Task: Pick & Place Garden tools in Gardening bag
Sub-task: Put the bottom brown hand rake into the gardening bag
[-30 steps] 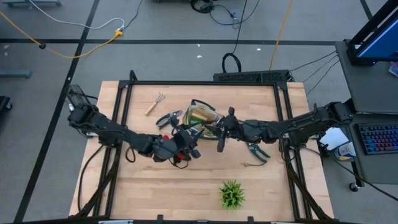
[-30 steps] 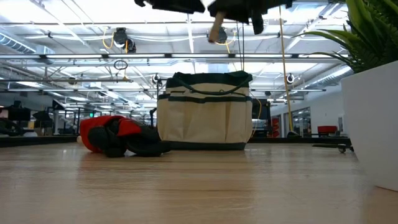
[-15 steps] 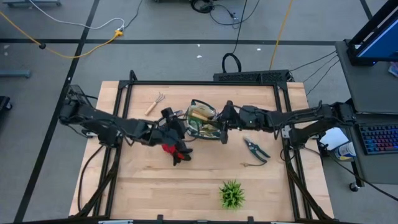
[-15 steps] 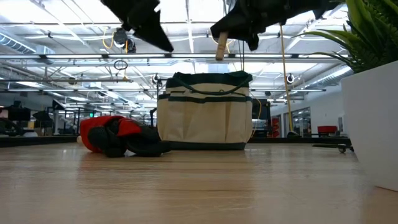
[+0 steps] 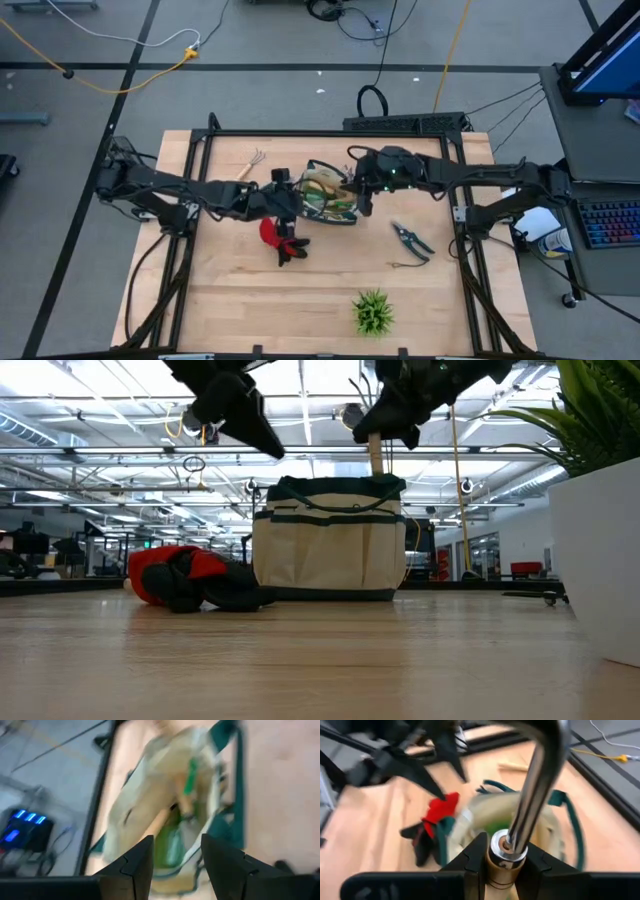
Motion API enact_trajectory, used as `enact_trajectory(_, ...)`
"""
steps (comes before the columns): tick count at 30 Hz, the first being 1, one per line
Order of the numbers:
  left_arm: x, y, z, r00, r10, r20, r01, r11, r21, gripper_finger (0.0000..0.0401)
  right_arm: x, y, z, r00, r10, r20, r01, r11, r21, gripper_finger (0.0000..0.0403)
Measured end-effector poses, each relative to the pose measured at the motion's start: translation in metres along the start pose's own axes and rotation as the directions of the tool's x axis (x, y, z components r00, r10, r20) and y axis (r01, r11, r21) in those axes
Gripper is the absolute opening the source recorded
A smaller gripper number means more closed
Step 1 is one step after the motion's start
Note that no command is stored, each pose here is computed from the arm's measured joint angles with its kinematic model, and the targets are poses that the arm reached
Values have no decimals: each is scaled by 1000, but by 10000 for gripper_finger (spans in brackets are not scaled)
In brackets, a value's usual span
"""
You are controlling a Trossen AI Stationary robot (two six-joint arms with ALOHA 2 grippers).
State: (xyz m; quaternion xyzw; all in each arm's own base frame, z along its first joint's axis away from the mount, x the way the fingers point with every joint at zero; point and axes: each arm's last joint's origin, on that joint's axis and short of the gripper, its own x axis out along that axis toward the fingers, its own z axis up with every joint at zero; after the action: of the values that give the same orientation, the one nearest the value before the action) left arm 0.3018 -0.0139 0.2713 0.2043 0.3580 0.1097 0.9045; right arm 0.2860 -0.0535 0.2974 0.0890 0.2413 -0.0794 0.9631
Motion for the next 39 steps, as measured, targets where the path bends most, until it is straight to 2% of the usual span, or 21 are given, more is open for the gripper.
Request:
enact_trajectory(2,6,3,2,998,-58,39,57,998,12,170,-3,-3,4,1000,-13,-22,13,1000,-20,56)
enact_trajectory(4,9,6,1,997,-63,43,63,998,5,170,-4,-5,4,999,-20,-34,19,999,-39,56)
enact_trajectory(6,10,11,3,997,-41,68,42,999,-14,170,-4,-7,3,999,-14,-44,12,999,-52,56)
enact_trajectory(15,9,33,17,971,88,222,-64,992,-112,170,7,-6,-4,979,173,-104,-186,974,-129,56)
enact_trajectory(20,9,35,20,962,105,252,-85,992,-89,170,22,-7,-13,970,187,-157,-209,968,-136,61)
enact_trajectory(22,9,35,20,961,105,257,-89,993,-74,170,30,-8,-12,968,209,-140,-230,961,-152,61)
enact_trajectory(26,9,33,19,966,92,243,-103,994,32,170,37,-7,-11,957,271,-103,-285,946,-154,55)
enact_trajectory(30,8,25,19,971,65,231,-111,975,191,170,40,-13,-5,950,307,-48,-311,947,-85,59)
enact_trajectory(32,6,21,20,972,63,228,-127,952,278,170,39,-17,-2,934,357,-20,-357,933,-35,63)
enact_trajectory(35,3,15,22,971,117,209,-188,914,359,170,37,-21,3,899,437,21,-437,899,19,61)
enact_trajectory(39,-2,7,26,959,188,212,-264,865,427,170,35,-29,8,883,465,63,-468,882,57,55)
